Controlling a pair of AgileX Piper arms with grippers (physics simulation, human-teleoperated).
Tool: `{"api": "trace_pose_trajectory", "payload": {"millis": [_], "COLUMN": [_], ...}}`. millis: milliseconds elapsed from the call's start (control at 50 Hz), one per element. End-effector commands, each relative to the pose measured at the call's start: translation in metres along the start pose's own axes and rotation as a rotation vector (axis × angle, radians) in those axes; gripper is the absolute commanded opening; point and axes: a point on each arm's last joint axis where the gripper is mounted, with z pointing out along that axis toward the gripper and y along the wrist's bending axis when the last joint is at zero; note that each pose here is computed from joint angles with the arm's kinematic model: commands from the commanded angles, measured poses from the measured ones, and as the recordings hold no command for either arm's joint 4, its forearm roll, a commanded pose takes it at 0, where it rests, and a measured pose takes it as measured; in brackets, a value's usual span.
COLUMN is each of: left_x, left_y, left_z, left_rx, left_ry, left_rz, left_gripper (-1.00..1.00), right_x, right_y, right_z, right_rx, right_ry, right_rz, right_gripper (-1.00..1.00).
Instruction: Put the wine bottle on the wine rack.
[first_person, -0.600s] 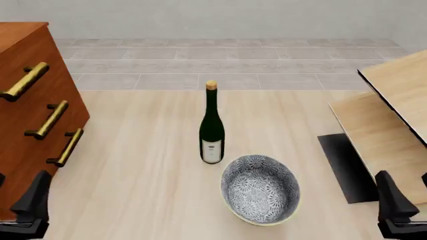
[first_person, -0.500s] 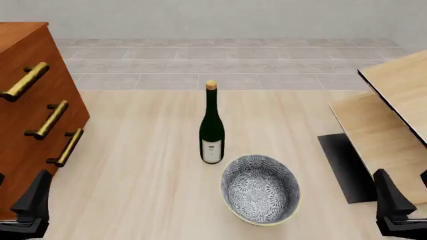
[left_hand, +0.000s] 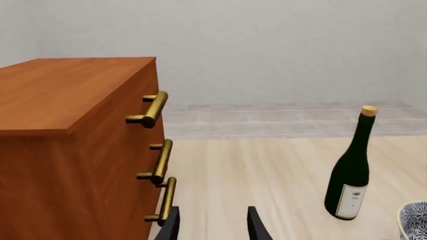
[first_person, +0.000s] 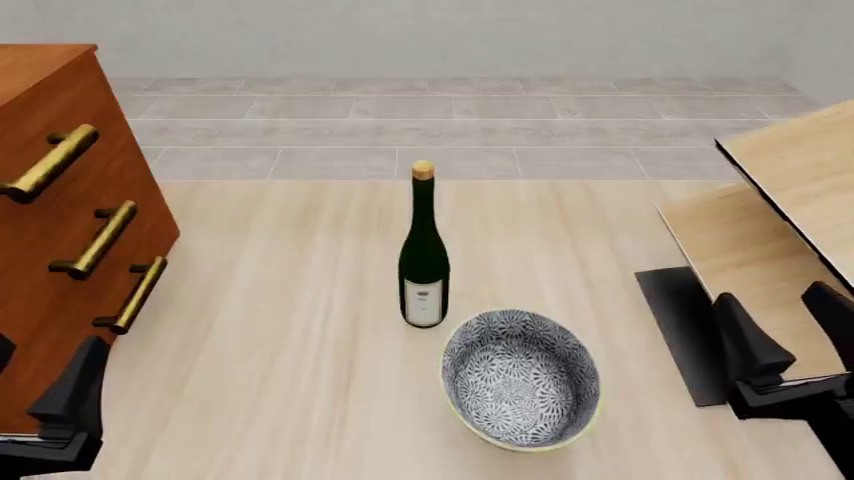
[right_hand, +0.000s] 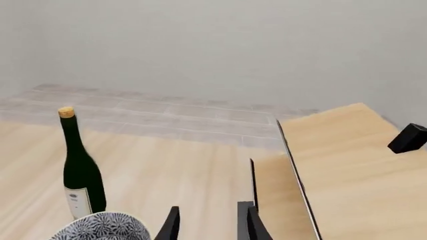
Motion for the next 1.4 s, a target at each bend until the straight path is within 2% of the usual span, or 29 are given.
{"api": "trace_pose_trajectory", "payload": {"millis": [20,200,280,560,600,720,800,1020,1260,1400], "left_x": [0.0,0.0,-0.001,-0.002,-0.003,-0.001,-0.001,-0.001,0.002,0.002], "left_y": [0.0,-0.001,0.0,0.0,0.0,0.0,0.0,0.0,0.0,0.0], "left_z": [0.0,-0.001,0.0,-0.001,-0.001,-0.001,-0.001,-0.003,-0.004,-0.005], "left_rx": [0.007,0.009,0.003,-0.004,-0.004,0.001,-0.001,-0.006,-0.005,-0.007], "left_ry": [0.0,0.0,-0.001,-0.007,-0.008,-0.004,-0.006,-0.004,0.001,0.002], "left_rz": [0.005,0.007,0.011,0.021,0.021,0.021,0.024,0.036,0.042,0.048], "left_gripper": [1.0,1.0,1.0,1.0,1.0,1.0,1.0,1.0,1.0,1.0], "right_x": [-0.01,-0.02,-0.026,-0.043,-0.045,-0.043,-0.048,-0.057,-0.058,-0.063], "right_y": [0.005,0.013,0.019,0.034,0.037,0.049,0.055,0.077,0.09,0.098], "right_z": [0.028,0.049,0.065,0.085,0.087,0.098,0.1,0.113,0.124,0.131], "right_rx": [-0.052,-0.104,-0.138,-0.214,-0.226,-0.276,-0.302,-0.387,-0.426,-0.443], "right_ry": [0.017,0.045,0.088,0.107,0.108,0.137,0.133,0.132,0.152,0.156], "right_rz": [-0.014,-0.005,-0.005,-0.011,-0.002,-0.024,-0.016,-0.045,-0.044,-0.025], "right_gripper": [1.0,1.0,1.0,1.0,1.0,1.0,1.0,1.0,1.0,1.0]}}
